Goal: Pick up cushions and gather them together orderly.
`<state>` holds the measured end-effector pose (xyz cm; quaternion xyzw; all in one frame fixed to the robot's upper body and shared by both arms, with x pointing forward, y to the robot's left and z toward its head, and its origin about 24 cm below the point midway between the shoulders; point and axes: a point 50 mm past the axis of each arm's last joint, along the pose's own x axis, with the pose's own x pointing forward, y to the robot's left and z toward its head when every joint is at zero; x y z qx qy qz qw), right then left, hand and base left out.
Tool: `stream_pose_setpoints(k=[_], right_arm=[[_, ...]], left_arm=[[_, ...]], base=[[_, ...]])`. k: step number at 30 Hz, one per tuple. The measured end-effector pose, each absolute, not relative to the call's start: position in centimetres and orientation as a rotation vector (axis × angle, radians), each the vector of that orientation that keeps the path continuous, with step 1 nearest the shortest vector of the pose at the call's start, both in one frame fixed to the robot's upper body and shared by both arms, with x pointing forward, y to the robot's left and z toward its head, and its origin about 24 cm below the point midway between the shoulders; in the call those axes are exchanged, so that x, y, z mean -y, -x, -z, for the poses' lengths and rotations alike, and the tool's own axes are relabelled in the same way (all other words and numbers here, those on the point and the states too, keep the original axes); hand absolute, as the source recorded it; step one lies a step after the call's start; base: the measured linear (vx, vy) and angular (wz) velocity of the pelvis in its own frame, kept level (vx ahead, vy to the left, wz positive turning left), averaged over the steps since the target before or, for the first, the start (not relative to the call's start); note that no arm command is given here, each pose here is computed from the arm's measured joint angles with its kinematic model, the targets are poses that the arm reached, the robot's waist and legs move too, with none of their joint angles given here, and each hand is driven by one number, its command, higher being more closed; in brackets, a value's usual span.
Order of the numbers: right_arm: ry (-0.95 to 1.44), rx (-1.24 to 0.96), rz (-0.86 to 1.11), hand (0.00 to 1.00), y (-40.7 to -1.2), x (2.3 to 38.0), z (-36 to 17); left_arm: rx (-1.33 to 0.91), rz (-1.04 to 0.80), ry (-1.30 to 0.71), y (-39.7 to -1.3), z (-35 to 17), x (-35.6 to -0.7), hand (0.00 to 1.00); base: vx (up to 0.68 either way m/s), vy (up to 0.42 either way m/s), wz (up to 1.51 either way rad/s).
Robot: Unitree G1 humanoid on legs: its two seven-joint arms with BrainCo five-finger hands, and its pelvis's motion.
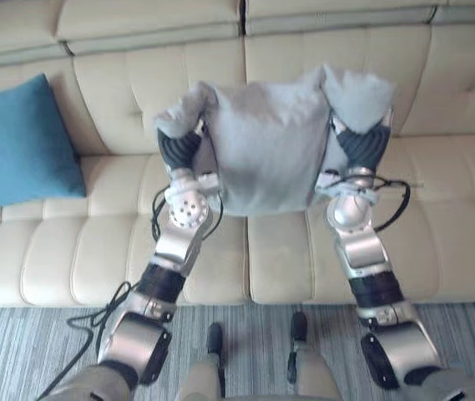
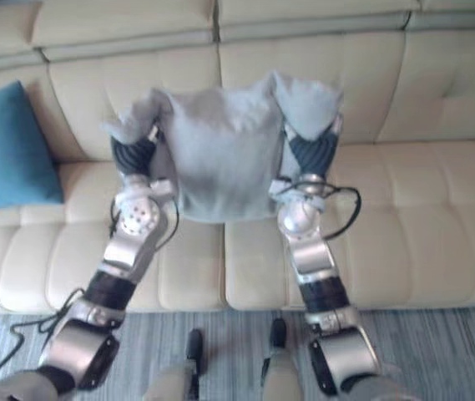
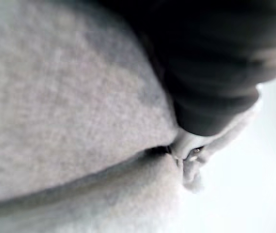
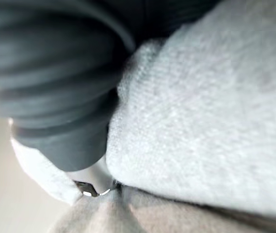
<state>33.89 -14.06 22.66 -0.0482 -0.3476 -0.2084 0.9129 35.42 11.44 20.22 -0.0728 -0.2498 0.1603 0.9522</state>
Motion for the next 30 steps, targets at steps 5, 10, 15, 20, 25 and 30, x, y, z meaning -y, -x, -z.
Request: stream_pose_setpoints(k=[5, 10, 15, 20, 25, 30], right_arm=[[0.076, 0.769, 0.475, 1.0, -35.5, 13.9, -26.5], [0.016, 0.731, 0.513, 0.0, -36.6, 14.6, -27.7], [-0.07, 0.726, 0.546, 0.0, -37.2, 15.7, -29.9], [-0.131, 0.8, 0.522, 0.0, -36.8, 18.7, -34.2], [-0.258, 0.815, 0.542, 0.0, -36.0, 23.3, -36.3], [-0.338, 0.766, 0.503, 0.0, -36.4, 24.5, -35.6]], left_arm=[[0.543, -0.353, 0.151, -37.7, -24.1, -11.9, 1.0], [0.534, -0.35, 0.143, -38.8, -25.8, -11.7, 0.0], [0.536, -0.385, 0.168, -39.5, -27.6, -12.6, 0.0], [0.614, -0.423, 0.168, -39.5, -31.4, -16.8, 0.0], [0.611, -0.512, 0.283, -38.9, -32.3, -22.2, 0.0], [0.617, -0.521, 0.318, -38.5, -32.0, -24.0, 0.0]], base=[[-0.01, -0.018, 0.03], [-0.01, -0.024, 0.09], [0.0, -0.023, 0.01], [0.0, -0.016, -0.02], [0.01, -0.009, -0.02], [0.02, -0.012, -0.02]])
